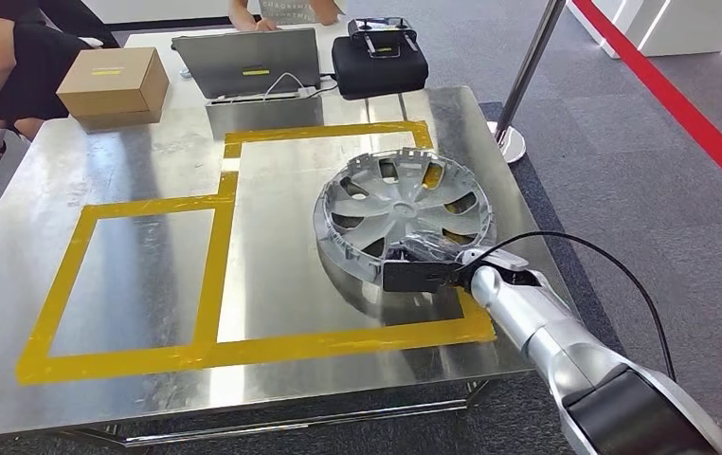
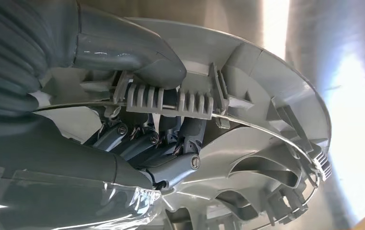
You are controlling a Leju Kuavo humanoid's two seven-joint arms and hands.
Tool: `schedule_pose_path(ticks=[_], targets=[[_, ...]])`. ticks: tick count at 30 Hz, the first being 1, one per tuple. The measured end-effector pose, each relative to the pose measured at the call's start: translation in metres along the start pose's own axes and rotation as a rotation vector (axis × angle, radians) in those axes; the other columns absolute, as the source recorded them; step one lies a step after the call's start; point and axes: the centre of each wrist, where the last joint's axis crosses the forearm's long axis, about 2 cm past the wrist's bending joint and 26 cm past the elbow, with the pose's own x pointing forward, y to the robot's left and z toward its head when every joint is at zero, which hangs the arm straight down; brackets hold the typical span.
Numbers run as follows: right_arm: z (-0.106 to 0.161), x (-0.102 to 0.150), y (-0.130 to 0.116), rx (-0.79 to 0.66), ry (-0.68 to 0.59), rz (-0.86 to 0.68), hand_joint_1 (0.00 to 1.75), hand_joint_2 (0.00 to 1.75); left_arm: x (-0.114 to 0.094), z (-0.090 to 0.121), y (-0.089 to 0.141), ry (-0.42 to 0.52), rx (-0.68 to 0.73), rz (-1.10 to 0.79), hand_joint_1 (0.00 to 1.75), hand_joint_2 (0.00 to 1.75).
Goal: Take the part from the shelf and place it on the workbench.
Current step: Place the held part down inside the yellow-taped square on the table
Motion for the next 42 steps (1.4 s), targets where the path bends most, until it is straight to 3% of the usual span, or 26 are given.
schedule_pose_path(ticks=[12, 27, 31, 35, 39, 42], targets=[[-0.044, 0.059, 0.006, 0.073, -0.090, -0.005, 1.75, 1.75, 0.002, -0.001, -0.002, 0.016, 0.003, 0.012, 0.00, 0.00], [-0.062, 0.087, 0.026, 0.094, -0.144, 0.003, 1.75, 1.75, 0.002, -0.002, -0.003, 0.018, 0.016, 0.007, 0.00, 0.00], [-0.063, 0.089, 0.029, 0.102, -0.134, 0.000, 0.00, 0.00, 0.003, -0.002, -0.003, 0.027, 0.013, 0.003, 0.00, 1.75], [-0.063, 0.090, 0.037, 0.112, -0.117, -0.016, 0.00, 0.00, 0.003, -0.002, -0.004, 0.037, 0.013, -0.008, 0.00, 1.75], [-0.063, 0.089, 0.038, 0.093, -0.110, -0.034, 0.00, 0.00, 0.005, -0.003, -0.005, 0.031, 0.011, -0.004, 0.00, 0.00], [-0.062, 0.087, 0.037, 0.042, -0.125, -0.065, 0.00, 0.00, 0.005, -0.003, -0.006, 0.015, 0.005, 0.014, 0.00, 0.00]])
